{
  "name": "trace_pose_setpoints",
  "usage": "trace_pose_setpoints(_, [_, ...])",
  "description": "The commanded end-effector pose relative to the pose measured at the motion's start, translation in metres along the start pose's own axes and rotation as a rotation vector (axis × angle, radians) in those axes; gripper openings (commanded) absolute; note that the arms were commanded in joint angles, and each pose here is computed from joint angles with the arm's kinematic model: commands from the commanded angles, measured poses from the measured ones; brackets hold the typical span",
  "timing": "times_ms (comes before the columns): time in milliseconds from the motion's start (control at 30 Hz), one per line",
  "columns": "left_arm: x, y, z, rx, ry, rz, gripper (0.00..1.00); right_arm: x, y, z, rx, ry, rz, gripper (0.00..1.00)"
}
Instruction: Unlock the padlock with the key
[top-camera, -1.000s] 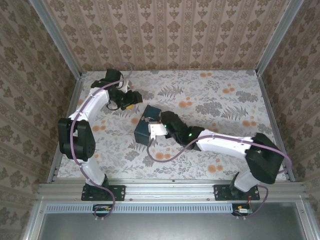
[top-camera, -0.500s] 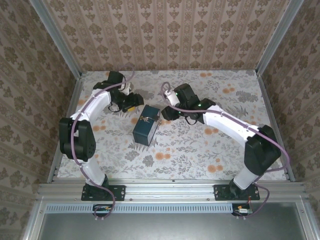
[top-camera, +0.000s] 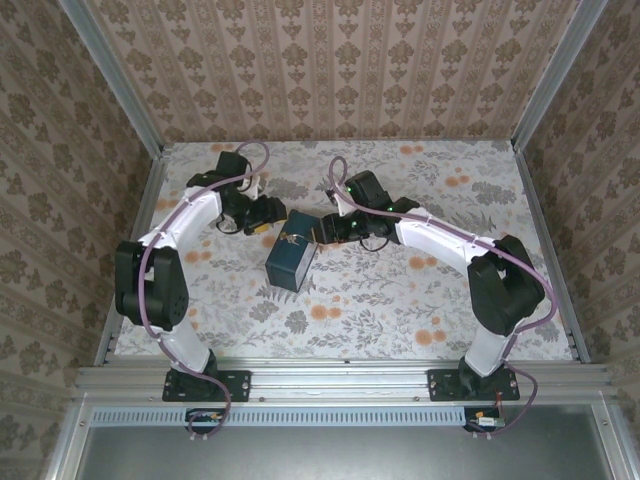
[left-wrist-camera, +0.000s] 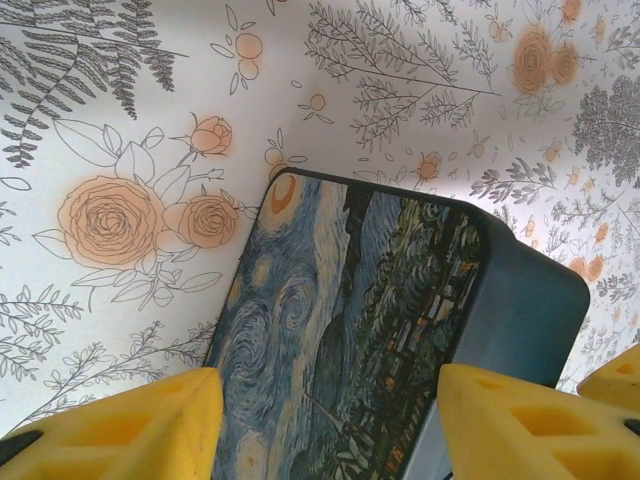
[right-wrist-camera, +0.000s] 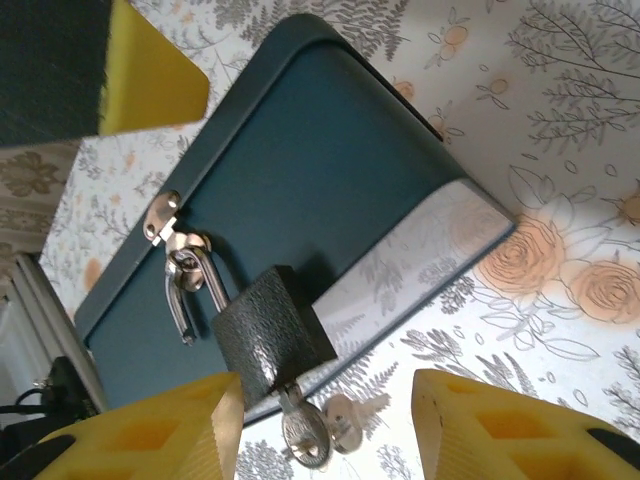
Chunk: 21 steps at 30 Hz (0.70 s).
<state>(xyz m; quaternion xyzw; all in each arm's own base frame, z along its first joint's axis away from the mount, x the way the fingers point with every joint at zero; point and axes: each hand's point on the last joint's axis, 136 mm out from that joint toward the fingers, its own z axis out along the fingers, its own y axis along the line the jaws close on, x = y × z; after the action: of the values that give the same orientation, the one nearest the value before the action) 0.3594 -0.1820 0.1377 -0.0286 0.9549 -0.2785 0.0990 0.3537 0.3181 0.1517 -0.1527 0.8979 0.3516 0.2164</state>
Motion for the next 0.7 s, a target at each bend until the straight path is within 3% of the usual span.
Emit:
trace_pose_setpoints(0, [0.002, -0.005, -0.005, 0.008, -0.017, 0.004, 0.59, -0.006, 0.012, 0.006, -0.096, -0.015, 0.049, 0.47])
trace_pose_setpoints(200, [0.004, -0.002, -0.002, 0.005, -0.011, -0.001, 0.59, -0.006, 0.024, 0.008, -0.172, -0.008, 0.088, 0.43])
trace_pose_setpoints(500, [0.005, 0.000, 0.000, 0.006, -0.009, -0.004, 0.59, 0.004, -0.001, 0.004, -0.048, 0.004, 0.062, 0.46])
trace_pose_setpoints(667, [0.004, 0.001, -0.001, 0.008, -0.012, -0.008, 0.59, 0.006, 0.005, 0.008, -0.067, 0.021, 0.057, 0.45])
